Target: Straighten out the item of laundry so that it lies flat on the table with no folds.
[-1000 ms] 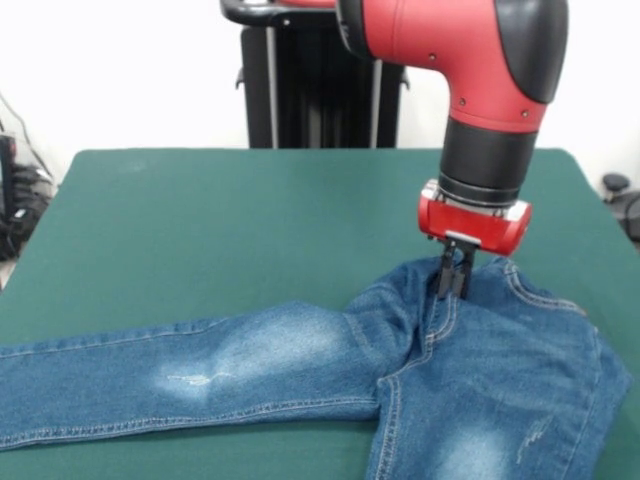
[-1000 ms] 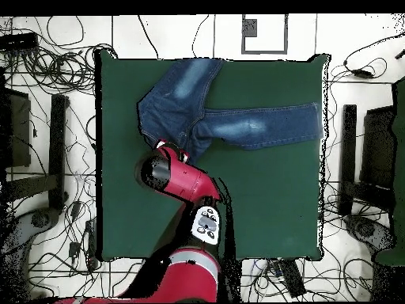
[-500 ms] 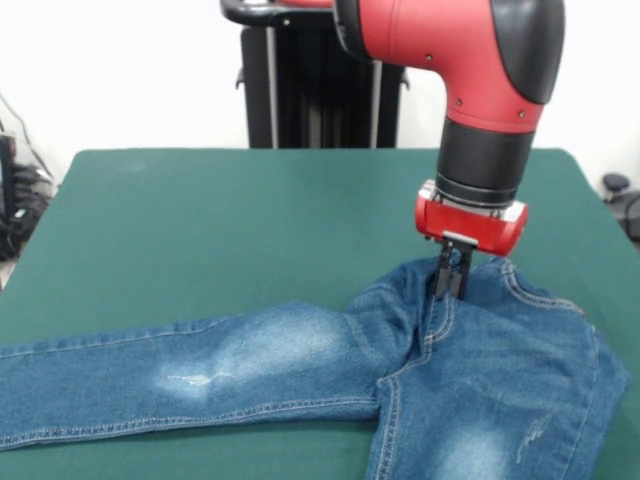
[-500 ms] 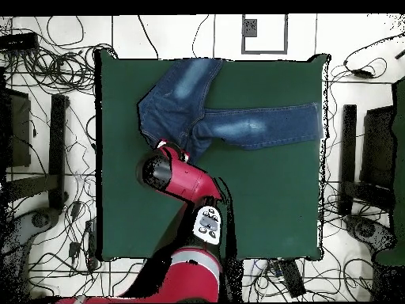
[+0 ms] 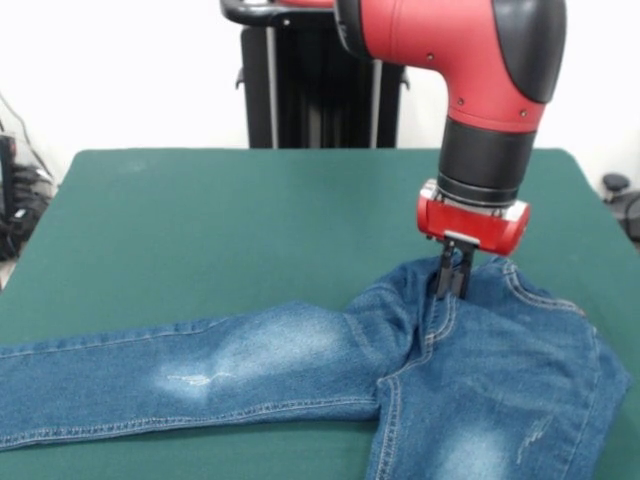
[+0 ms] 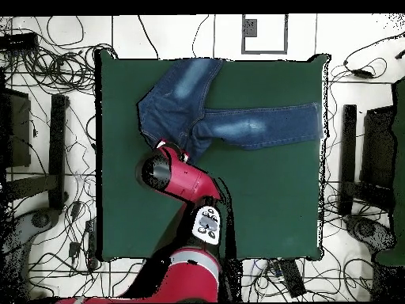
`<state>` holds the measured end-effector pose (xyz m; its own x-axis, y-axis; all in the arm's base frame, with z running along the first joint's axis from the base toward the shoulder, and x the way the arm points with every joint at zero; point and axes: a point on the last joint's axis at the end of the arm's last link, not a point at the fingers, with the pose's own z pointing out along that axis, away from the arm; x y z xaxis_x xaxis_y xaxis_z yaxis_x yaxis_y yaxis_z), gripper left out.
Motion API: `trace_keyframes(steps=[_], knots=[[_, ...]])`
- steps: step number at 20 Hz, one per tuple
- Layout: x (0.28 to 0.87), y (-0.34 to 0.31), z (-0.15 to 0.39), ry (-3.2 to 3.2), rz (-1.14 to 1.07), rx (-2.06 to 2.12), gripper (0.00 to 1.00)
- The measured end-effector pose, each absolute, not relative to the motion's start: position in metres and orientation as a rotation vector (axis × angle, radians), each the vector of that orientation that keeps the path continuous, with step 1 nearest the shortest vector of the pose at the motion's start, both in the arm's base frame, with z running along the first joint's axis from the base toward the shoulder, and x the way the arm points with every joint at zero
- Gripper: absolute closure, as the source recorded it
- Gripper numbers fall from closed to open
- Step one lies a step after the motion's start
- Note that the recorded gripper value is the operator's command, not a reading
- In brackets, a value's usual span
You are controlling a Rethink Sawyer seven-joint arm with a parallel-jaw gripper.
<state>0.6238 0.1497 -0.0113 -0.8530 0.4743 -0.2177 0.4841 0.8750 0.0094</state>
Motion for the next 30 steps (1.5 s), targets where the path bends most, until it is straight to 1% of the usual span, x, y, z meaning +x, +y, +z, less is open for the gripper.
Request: trace_keyframes(steps=[16,30], knots=[[0.610,0.185,-0.005,2.850,-0.069,0.648,1.00],[0.604,0.209,0.025,2.862,-0.084,0.626,1.00]])
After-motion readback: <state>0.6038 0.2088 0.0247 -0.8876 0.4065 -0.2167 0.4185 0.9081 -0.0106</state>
